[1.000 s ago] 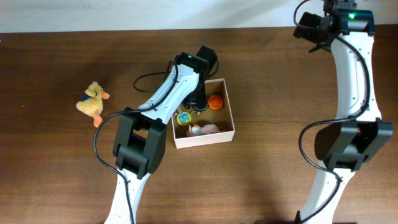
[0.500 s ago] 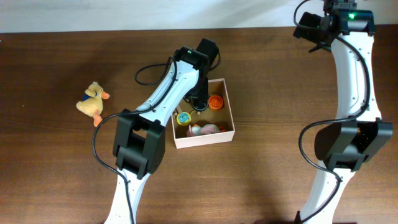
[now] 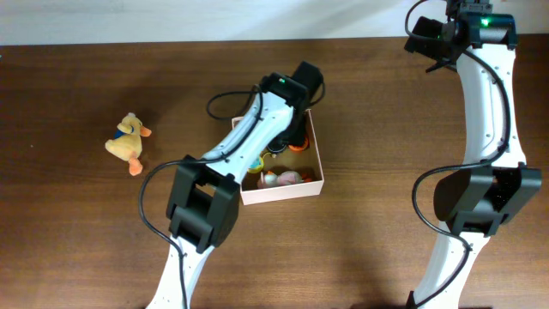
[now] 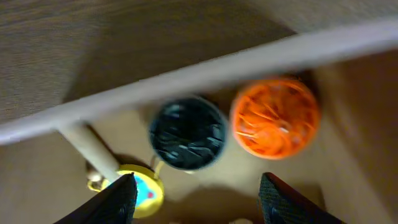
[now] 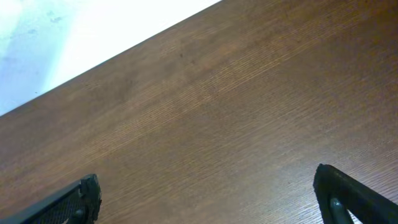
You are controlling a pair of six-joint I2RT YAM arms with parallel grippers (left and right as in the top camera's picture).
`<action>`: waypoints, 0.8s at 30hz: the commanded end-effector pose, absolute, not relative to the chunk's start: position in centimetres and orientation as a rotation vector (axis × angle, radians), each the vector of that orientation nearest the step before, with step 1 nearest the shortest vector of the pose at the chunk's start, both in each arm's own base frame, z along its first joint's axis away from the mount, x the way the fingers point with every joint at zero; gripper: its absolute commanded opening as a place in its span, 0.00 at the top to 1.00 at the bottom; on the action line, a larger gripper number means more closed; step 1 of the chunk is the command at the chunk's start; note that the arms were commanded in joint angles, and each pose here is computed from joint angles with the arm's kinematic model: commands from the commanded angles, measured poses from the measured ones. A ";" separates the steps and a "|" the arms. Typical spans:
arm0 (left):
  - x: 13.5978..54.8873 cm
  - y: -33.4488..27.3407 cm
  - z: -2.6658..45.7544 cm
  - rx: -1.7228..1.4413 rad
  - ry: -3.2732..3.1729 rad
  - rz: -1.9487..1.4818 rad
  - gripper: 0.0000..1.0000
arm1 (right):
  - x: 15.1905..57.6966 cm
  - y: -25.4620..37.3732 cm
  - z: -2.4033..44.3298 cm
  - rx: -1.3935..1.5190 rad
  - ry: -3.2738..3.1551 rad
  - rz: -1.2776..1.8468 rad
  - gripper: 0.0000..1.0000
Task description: Pack container
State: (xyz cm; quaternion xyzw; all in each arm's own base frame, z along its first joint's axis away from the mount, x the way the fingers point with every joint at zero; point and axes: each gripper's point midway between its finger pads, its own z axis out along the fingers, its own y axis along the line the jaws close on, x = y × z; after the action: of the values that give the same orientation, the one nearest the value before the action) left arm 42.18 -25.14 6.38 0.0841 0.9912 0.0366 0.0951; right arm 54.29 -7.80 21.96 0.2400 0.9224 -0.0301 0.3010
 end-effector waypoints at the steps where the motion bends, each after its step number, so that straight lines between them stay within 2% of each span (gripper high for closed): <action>1: 42.0 -26.3 6.7 0.310 2.927 0.081 0.34 | 54.5 -7.5 21.4 0.647 2.455 -0.073 0.01; 24: 39.9 -29.0 6.5 0.426 2.949 0.005 0.34 | 54.5 -7.5 21.4 0.647 2.455 -0.073 0.01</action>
State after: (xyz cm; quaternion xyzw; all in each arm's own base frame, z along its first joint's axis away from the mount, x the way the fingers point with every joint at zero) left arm 40.18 -28.11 6.27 0.1248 0.9887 0.0132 0.0823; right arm 54.29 -7.80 21.98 0.2400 0.9224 -0.0301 0.3012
